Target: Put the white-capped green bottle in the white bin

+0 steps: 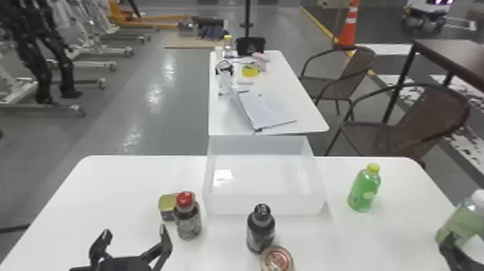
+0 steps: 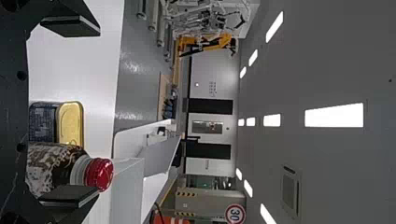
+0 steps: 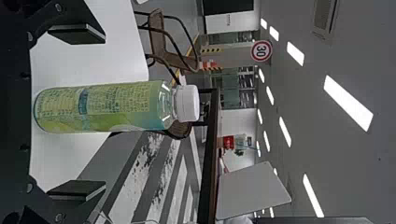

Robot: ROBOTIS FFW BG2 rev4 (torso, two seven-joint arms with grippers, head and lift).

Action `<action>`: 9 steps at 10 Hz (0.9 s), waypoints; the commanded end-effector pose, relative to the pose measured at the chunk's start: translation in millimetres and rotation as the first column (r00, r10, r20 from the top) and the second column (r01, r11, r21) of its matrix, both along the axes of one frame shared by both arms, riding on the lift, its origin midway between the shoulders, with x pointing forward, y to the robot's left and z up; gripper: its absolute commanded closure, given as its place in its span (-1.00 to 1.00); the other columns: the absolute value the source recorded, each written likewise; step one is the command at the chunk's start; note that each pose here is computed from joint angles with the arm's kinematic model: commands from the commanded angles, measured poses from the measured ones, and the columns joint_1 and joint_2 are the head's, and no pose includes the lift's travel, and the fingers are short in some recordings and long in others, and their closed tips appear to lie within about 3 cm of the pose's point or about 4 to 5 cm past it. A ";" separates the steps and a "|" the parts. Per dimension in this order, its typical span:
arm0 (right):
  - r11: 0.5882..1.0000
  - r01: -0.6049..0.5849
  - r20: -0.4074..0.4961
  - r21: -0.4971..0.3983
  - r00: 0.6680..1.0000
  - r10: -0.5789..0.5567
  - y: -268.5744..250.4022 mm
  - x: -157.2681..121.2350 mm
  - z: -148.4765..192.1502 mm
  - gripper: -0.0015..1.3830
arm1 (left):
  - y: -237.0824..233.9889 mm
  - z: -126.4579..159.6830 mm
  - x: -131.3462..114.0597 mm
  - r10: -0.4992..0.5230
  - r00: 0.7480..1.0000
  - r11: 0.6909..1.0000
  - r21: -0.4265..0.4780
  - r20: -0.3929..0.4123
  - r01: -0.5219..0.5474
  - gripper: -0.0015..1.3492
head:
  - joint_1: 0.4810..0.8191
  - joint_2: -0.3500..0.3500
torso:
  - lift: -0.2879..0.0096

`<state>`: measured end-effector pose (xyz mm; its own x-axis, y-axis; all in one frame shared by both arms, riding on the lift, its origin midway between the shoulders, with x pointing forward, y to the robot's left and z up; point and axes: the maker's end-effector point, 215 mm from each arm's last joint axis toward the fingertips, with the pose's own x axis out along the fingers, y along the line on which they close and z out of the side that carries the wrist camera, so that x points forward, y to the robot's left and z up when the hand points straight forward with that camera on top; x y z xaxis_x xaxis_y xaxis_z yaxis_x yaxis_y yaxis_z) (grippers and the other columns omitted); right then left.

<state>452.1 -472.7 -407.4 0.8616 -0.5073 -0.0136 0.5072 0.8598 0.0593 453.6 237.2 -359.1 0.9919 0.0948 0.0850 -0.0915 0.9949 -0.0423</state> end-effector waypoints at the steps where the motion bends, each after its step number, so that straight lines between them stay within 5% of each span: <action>1: 1.000 0.007 -0.002 0.000 1.000 -0.007 -5.9 8.9 -2.2 -0.73 | 1.1 -1.2 -1.3 0.004 1.000 1.000 -0.002 -0.002 -0.004 -0.83 | -0.60 0.00 | 0.26; 9: 1.000 0.003 0.004 -0.014 1.000 -0.003 -45.7 49.3 7.3 -0.74 | 5.1 -4.8 -4.1 0.007 1.000 1.000 -0.009 -0.010 -0.007 -0.83 | -0.60 0.00 | 0.26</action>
<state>499.2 -515.9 -401.1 0.8616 -0.5075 -0.0048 0.5070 0.8604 0.0515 449.9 242.2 -363.4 0.9920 0.1008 0.0759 -0.0973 0.9941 -0.0488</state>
